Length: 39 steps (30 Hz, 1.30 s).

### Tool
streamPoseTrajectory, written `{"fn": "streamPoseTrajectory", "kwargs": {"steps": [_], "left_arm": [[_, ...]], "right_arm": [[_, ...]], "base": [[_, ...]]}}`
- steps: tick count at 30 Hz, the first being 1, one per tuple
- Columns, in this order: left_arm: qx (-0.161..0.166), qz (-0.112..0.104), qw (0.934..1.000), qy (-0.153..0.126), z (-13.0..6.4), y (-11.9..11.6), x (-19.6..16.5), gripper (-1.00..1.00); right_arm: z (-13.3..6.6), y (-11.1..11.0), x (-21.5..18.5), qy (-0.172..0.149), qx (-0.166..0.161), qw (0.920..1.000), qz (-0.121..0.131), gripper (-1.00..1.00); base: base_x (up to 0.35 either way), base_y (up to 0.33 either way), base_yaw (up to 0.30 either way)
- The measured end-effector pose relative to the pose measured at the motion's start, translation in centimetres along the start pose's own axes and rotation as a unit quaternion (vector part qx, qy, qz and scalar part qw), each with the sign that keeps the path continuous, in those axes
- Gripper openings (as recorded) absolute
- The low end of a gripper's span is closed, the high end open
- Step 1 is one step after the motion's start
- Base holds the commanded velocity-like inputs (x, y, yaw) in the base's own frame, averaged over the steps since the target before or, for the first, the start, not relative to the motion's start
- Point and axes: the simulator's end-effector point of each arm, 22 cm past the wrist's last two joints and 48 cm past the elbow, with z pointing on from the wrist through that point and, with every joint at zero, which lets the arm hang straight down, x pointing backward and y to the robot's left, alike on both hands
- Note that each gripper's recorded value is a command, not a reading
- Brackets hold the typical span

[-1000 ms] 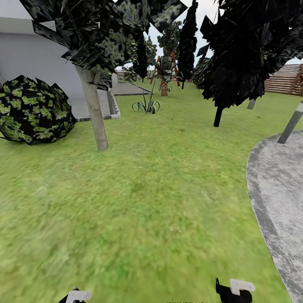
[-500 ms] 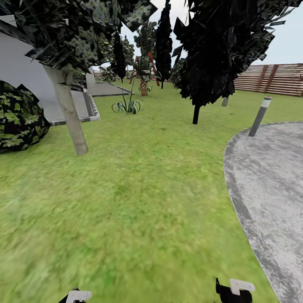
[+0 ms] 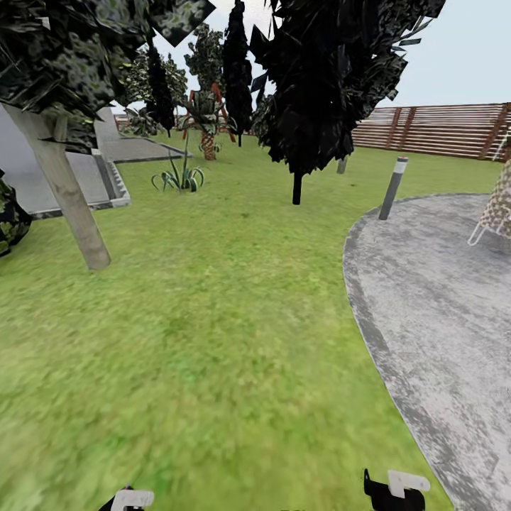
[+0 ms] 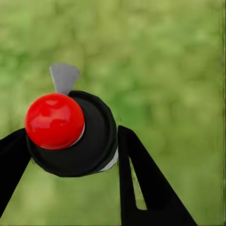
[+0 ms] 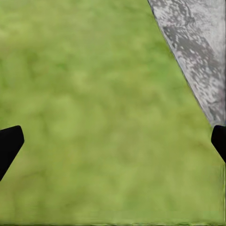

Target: Pick up the pesticide atomizer in the garden and spray insectifuge to fully cover both potted plants in the garden.

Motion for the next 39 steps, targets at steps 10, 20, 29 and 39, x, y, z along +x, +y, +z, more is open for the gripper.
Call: {"fn": "streamPoseTrajectory", "kwargs": {"steps": [10,20,29,39], "left_arm": [[0.000,-0.001,1.0000,0.000,0.00,-0.10,-0.02,-1.00],[0.000,-0.001,1.0000,0.000,-0.01,-0.10,0.01,-1.00],[0.005,0.002,1.0000,0.001,-0.03,-0.48,0.09,-1.00],[0.005,0.001,1.0000,0.000,-0.01,-0.56,0.03,-1.00]], "right_arm": [[0.00,0.01,0.00,0.000,0.000,1.0000,0.000,1.00],[0.00,0.01,0.01,0.000,0.000,1.0000,0.000,1.00],[0.00,0.01,0.00,0.000,0.000,1.0000,0.000,1.00],[0.00,0.01,0.01,0.000,0.000,1.0000,0.000,1.00]], "base": [[0.000,0.000,-0.300],[0.000,0.000,-0.300],[0.000,0.000,-0.300],[0.001,0.000,-0.300]]}}
